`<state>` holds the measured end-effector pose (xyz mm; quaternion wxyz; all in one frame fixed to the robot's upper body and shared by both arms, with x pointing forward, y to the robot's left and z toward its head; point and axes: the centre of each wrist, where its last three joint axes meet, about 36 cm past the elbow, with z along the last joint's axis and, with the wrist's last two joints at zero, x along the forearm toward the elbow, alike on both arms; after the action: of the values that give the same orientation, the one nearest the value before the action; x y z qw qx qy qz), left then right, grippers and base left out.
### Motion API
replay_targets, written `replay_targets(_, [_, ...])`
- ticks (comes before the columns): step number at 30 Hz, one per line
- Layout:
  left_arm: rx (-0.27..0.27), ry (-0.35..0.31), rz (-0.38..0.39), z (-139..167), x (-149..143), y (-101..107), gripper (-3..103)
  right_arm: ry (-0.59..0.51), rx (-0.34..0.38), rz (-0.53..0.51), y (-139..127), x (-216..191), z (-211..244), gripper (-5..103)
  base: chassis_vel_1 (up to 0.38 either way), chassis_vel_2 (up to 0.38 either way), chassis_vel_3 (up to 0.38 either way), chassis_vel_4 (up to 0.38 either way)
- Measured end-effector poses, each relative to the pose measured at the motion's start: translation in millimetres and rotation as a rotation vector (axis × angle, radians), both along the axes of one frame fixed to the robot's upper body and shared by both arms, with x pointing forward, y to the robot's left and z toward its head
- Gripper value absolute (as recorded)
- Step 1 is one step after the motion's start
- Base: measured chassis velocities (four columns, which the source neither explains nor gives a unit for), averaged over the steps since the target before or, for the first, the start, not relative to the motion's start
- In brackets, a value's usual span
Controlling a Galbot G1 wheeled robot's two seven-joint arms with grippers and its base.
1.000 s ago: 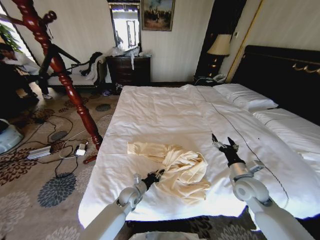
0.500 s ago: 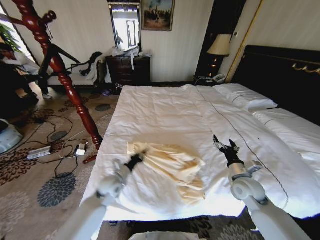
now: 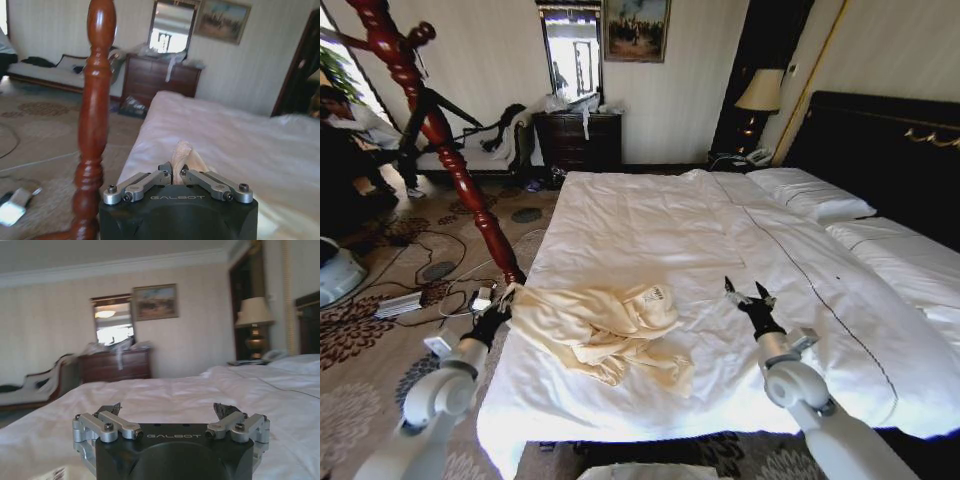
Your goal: Pick up the clothes from the bed and hang them on the clothes hanger.
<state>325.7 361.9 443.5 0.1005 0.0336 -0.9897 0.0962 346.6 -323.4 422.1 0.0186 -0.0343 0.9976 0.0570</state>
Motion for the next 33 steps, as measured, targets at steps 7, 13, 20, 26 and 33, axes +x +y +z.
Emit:
replay_targets(7, [0.072, 0.106, 0.032, -37.7, -15.8, -20.4, 2, -0.016, -0.227, 0.407, -4.1, -7.6, -22.4, 100, 0.0, 0.0, 0.0, 0.0])
replay_targets(13, [0.082, 0.12, 0.044, -44.1, -25.1, -28.0, 2, 0.031, -0.321, 0.566, -1.1, -4.1, -20.1, 100, 0.0, 0.0, 0.0, 0.0])
replay_targets(20, [0.065, 0.101, 0.047, -40.2, -30.8, -40.8, 2, 0.128, -0.356, 0.682, 8.9, 2.0, -19.1, 102, 0.0, 0.0, 0.0, 0.0])
replay_targets(26, [0.072, 0.1, 0.037, -37.3, -34.5, -44.6, 2, 0.129, -0.394, 0.745, 9.9, 23.4, -25.0, 82, 0.0, 0.0, 0.0, 0.0])
replay_targets(33, [0.069, 0.086, 0.043, -33.7, -32.4, -46.4, 2, 0.104, -0.363, 0.784, 34.0, 43.5, -25.9, 68, 0.0, 0.0, 0.0, 0.0])
